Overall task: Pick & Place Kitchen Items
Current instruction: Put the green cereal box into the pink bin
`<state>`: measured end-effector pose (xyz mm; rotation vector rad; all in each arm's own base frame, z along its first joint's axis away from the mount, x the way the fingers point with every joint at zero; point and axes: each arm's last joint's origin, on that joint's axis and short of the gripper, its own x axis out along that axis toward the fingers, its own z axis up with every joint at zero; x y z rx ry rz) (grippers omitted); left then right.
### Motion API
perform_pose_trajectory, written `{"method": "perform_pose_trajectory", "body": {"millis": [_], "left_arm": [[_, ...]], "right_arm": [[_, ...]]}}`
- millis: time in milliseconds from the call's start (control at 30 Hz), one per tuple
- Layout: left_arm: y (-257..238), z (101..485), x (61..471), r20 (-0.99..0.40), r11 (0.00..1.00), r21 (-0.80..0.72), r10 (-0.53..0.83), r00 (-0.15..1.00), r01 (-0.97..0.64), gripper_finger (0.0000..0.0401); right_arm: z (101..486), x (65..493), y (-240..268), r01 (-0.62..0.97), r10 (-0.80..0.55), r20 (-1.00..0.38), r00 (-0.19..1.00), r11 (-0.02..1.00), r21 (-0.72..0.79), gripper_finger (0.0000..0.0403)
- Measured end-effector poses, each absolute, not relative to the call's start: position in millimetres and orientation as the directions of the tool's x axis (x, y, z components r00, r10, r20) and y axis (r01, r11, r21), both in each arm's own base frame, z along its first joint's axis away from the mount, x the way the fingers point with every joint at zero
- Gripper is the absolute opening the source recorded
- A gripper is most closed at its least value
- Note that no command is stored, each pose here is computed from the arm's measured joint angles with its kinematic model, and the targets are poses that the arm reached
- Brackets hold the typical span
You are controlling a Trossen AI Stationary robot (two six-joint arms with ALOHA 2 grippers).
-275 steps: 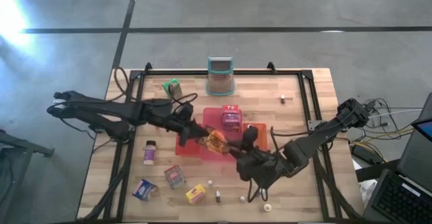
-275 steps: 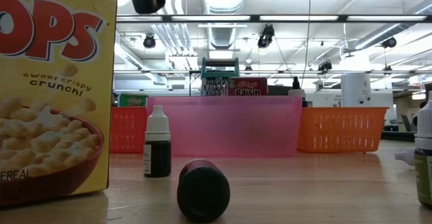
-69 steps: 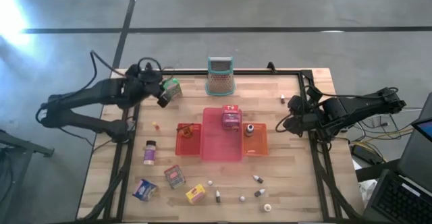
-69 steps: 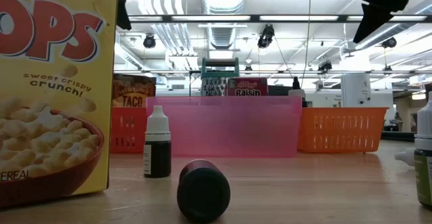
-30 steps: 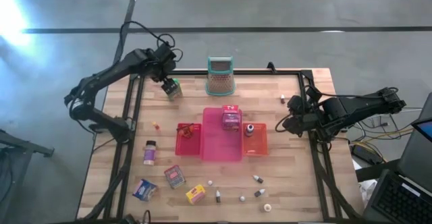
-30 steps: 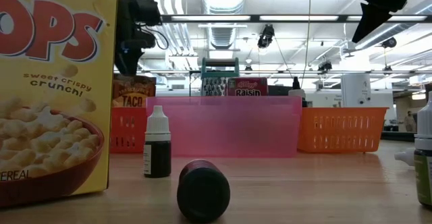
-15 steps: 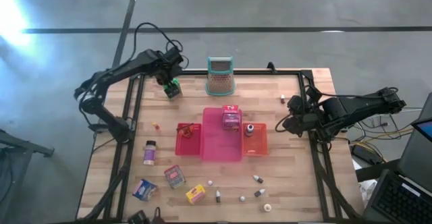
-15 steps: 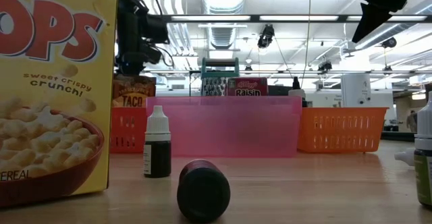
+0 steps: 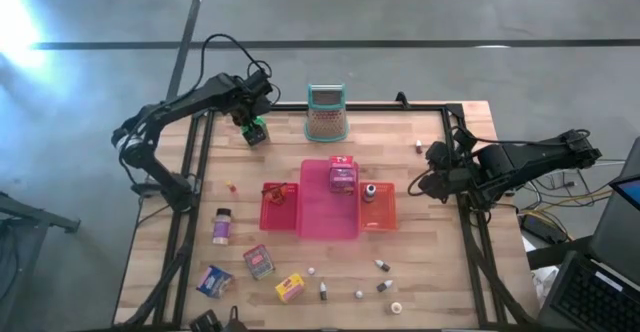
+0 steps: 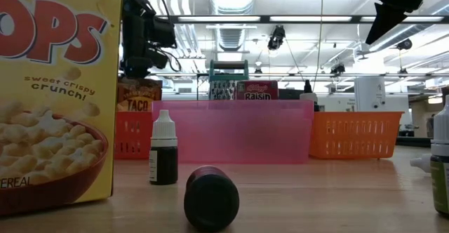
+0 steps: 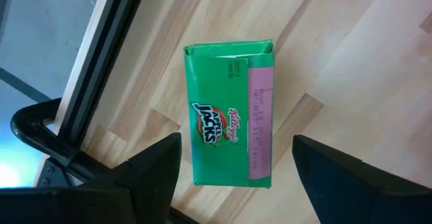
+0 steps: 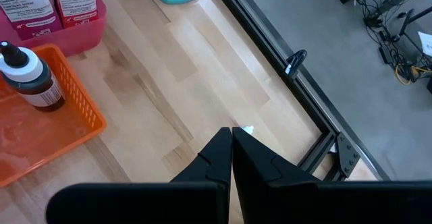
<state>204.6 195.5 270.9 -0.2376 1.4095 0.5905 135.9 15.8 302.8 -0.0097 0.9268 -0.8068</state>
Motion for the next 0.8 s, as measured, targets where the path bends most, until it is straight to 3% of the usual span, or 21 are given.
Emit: {"method": "perform_pose_trajectory", "body": {"millis": [800], "left_arm": [[193.2, 231.1, 203.2, -0.975, 0.856, 0.140, 0.208, 0.083, -0.498, 0.0287]], "right_arm": [[302.8, 136.2, 15.8, 0.616, -0.622, -0.707, 0.337, 0.714, -0.334, 0.0008]]}}
